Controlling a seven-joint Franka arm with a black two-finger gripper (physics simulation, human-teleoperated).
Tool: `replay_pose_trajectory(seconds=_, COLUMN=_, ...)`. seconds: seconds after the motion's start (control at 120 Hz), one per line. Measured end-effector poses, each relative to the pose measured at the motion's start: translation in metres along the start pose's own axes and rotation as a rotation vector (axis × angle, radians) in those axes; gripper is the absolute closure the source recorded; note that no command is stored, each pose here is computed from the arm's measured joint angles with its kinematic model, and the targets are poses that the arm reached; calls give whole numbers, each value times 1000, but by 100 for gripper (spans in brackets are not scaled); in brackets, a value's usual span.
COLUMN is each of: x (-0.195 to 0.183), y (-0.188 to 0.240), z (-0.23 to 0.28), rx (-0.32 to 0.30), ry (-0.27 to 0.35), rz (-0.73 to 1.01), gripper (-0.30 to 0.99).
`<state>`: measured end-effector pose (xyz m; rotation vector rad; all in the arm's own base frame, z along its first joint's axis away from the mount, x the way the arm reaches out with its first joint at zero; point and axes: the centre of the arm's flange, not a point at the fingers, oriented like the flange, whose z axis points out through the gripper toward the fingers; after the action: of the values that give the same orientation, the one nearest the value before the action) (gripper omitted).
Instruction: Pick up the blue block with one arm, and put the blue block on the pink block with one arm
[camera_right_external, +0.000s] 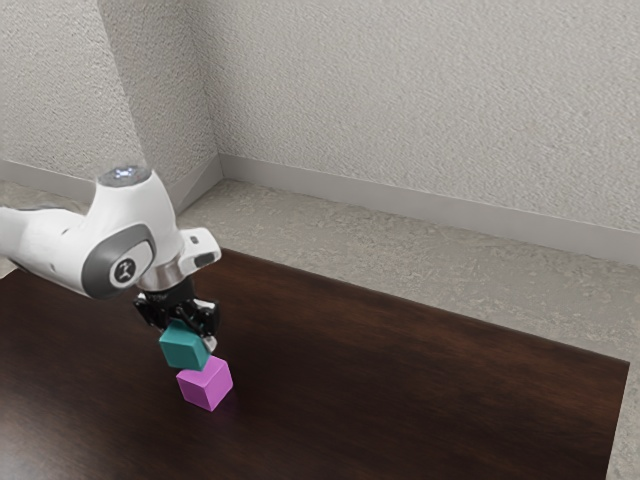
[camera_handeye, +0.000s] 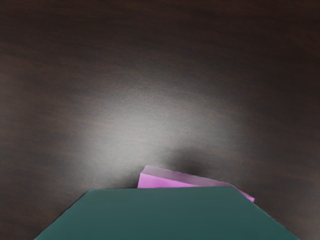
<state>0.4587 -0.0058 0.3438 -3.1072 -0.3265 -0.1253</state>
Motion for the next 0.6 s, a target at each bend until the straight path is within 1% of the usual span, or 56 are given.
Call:
replay_pose_trajectory(seconds=0.133, x=2, y=0, z=7, rx=-6, ry=0, rz=19, gripper=33)
replay_pose_trajectory(seconds=0.333, x=2, y=5, z=4, rx=-11, ry=19, rz=61, gripper=33)
replay_pose_trajectory(seconds=0.6, x=0, y=7, z=6, rx=-11, ry=22, rz=117, gripper=33)
